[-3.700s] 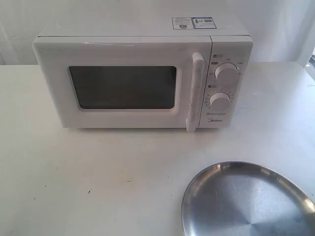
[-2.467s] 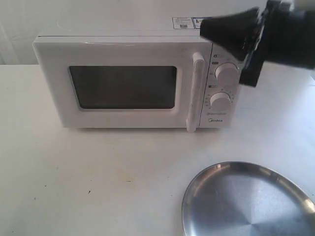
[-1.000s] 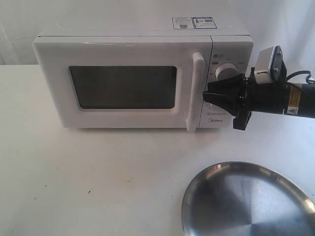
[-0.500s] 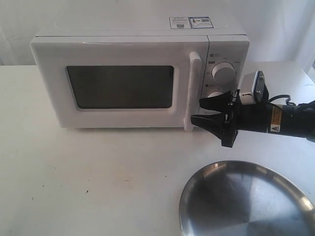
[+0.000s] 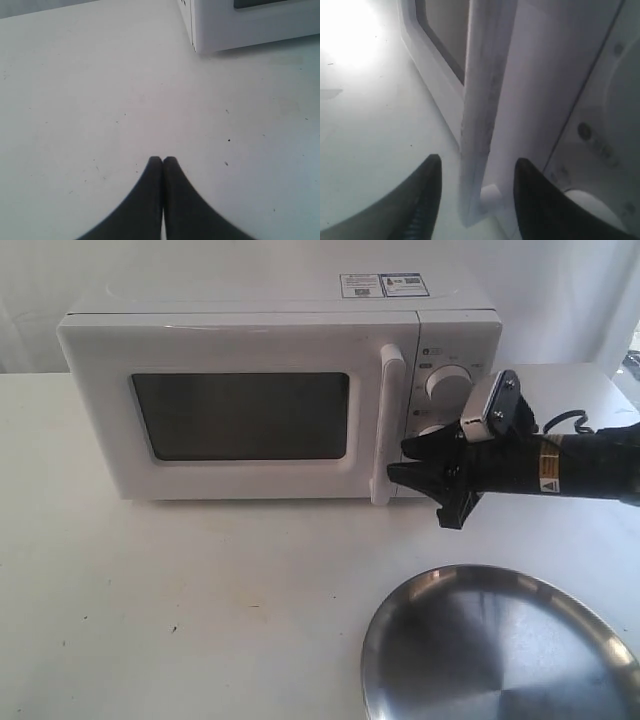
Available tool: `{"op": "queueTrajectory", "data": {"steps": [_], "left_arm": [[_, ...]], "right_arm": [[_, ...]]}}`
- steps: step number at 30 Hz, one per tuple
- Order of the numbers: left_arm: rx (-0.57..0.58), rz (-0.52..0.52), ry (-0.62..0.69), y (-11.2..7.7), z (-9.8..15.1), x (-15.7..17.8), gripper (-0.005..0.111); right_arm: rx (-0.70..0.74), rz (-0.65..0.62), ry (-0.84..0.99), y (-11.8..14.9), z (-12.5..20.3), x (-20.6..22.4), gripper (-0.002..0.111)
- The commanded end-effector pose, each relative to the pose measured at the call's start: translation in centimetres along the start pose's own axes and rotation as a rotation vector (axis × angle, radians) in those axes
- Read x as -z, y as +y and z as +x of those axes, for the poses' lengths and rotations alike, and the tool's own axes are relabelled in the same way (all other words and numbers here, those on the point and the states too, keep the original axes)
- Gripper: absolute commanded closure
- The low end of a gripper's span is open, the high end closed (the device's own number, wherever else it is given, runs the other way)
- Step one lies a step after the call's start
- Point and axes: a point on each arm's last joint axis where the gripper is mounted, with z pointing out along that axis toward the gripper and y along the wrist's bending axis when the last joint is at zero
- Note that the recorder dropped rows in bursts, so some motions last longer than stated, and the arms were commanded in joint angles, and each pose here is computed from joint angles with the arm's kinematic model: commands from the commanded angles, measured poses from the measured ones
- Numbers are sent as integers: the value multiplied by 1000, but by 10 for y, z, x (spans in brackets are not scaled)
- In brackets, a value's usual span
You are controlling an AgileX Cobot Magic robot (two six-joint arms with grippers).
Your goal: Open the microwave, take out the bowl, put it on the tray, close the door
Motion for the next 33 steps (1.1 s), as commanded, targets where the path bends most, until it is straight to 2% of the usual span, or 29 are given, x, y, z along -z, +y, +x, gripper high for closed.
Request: {"op": "queueTrajectory", "data": {"steps": [1,9,18,25,29,33], "left_arm": [[6,6,-5,0,-1,0,107],[6,6,-5,0,-1,0,107],[6,6,-5,0,-1,0,107],[6,6,-5,0,-1,0,107],[6,6,-7,0,-1,0,107],[6,6,-7,0,-1,0,107]], "right_arm": [[184,-160,-165,27,-46,-5,64],[135,-103,-134,25,-46,-13,64],[189,-207,-165,58,-59,-42,64],[214,-262,-169,72,-63,-51,64],[246,-361,-194,92,-68,-59,64],[304,-351,-176,97,-68,-64,64]]}}
